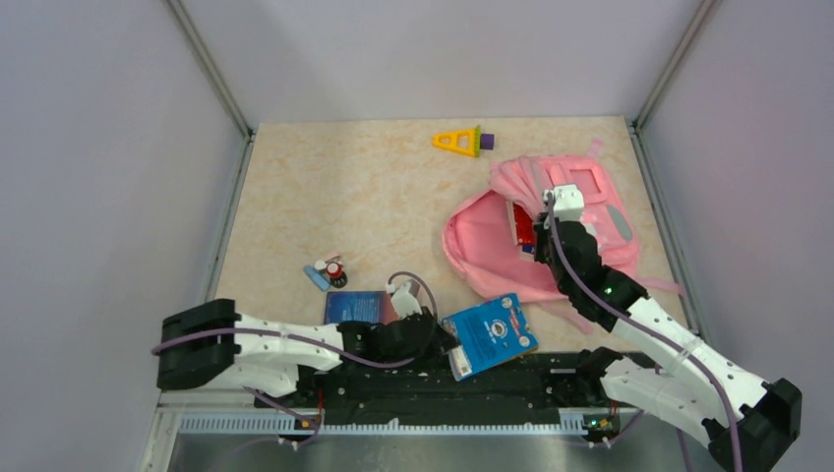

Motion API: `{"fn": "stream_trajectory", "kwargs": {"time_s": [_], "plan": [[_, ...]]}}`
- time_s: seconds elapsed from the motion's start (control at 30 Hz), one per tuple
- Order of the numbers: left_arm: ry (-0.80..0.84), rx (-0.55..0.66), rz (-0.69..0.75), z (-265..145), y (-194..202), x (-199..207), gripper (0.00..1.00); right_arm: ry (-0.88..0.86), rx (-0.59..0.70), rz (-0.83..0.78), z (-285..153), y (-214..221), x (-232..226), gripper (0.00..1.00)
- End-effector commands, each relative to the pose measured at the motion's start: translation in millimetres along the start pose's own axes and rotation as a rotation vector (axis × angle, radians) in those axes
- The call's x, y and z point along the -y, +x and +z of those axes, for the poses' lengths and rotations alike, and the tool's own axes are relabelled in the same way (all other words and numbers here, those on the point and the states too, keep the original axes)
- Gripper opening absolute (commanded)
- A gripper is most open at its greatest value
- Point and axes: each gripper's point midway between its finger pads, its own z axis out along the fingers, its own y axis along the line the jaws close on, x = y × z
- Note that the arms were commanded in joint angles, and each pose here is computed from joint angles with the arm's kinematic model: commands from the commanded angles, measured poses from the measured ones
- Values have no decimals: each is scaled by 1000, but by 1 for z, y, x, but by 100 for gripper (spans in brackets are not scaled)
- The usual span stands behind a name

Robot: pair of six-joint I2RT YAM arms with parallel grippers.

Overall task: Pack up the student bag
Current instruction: Pick up the book from the center of the board.

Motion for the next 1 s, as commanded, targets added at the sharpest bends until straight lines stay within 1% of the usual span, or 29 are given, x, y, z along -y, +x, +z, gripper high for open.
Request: {"fn": "stream_trajectory", "kwargs": {"time_s": [0.0,0.17,0.4,0.6,0.73,0.97], "plan": [[86,252,194,-32,-61,42,0,-75,158,159,-11,-54,-13,0],[177,314,309,-73,-92,66,0,-74,166,161,-14,-59,-11,0],[277,259,426,-121,-112,96,0,-66,184,159,-18,-68,-8,0],[371,215,480,-146,-128,131,0,-48,200,151,-23,-77,-3,0],[341,221,546,-158,-143,141,0,-38,212,146,-25,-83,1,0],[320,303,604,-192,-173,161,0,-33,218,141,-27,-86,2,0]]}}
